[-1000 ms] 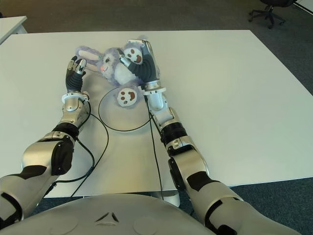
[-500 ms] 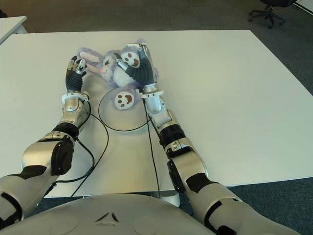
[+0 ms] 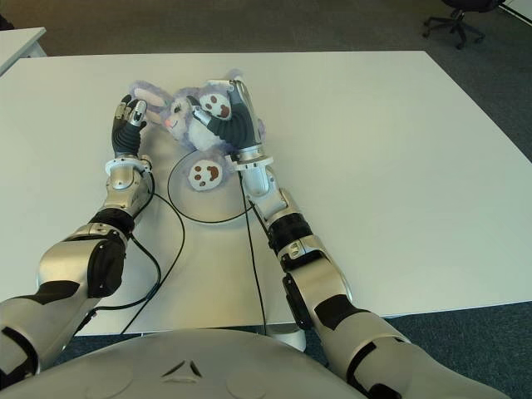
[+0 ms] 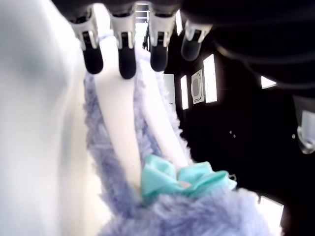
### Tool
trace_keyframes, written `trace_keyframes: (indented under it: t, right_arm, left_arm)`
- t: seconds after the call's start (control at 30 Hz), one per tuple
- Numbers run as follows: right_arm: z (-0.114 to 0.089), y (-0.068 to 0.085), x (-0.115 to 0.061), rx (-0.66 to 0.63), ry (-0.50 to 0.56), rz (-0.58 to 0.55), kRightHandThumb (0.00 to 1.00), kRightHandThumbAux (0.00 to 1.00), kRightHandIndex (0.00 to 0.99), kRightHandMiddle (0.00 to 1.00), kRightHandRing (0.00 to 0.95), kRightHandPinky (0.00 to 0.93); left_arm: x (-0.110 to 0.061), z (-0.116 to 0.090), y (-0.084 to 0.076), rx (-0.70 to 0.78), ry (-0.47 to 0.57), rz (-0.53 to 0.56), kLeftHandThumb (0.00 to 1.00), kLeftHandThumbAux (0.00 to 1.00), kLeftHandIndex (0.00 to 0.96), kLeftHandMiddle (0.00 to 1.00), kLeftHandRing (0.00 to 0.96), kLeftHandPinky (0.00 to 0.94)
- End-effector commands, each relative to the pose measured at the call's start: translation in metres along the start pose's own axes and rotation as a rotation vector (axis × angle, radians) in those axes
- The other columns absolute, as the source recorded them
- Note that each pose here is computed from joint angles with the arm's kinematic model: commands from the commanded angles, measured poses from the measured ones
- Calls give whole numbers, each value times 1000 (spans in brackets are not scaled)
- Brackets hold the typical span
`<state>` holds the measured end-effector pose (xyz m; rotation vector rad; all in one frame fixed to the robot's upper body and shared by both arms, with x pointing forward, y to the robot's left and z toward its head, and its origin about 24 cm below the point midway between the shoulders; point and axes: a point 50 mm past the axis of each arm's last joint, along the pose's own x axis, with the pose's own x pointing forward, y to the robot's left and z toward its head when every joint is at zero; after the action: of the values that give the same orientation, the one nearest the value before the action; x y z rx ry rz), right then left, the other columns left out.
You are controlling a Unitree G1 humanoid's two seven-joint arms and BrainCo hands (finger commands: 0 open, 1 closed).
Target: Put the doll into the plate.
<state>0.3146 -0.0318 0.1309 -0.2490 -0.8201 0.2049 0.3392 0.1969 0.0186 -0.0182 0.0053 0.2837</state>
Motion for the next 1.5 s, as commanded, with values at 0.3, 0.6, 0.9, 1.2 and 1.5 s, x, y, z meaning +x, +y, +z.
trace_keyframes:
  t: [0.3,0.6,0.9,1.2,1.5]
  right_arm:
    - [-1,10,-11,2,20,31,462,754,729,866,876,866]
    - [-1,17,-18,13,27,63,449,760,732,867,875,866]
    - [-2,24,-28,33,43,109,488,757,733,866,871,869]
    - [-6,27,-35,38,73,126,516,746,744,868,873,876]
    - [-10,33,-44,47,96,160,544,751,757,874,874,876]
  left_arm:
    - [-43,-58,-1,8,206,1,0,383,0,128,134,129]
    - [-45,-61,0,19,221,-18,0,363,0,94,84,51]
    - [-46,-64,2,28,251,-31,0,359,0,57,44,5]
    - [-45,-65,4,21,263,-35,0,354,0,58,44,1]
    - [-46,-65,4,39,254,-32,0,364,0,69,66,6]
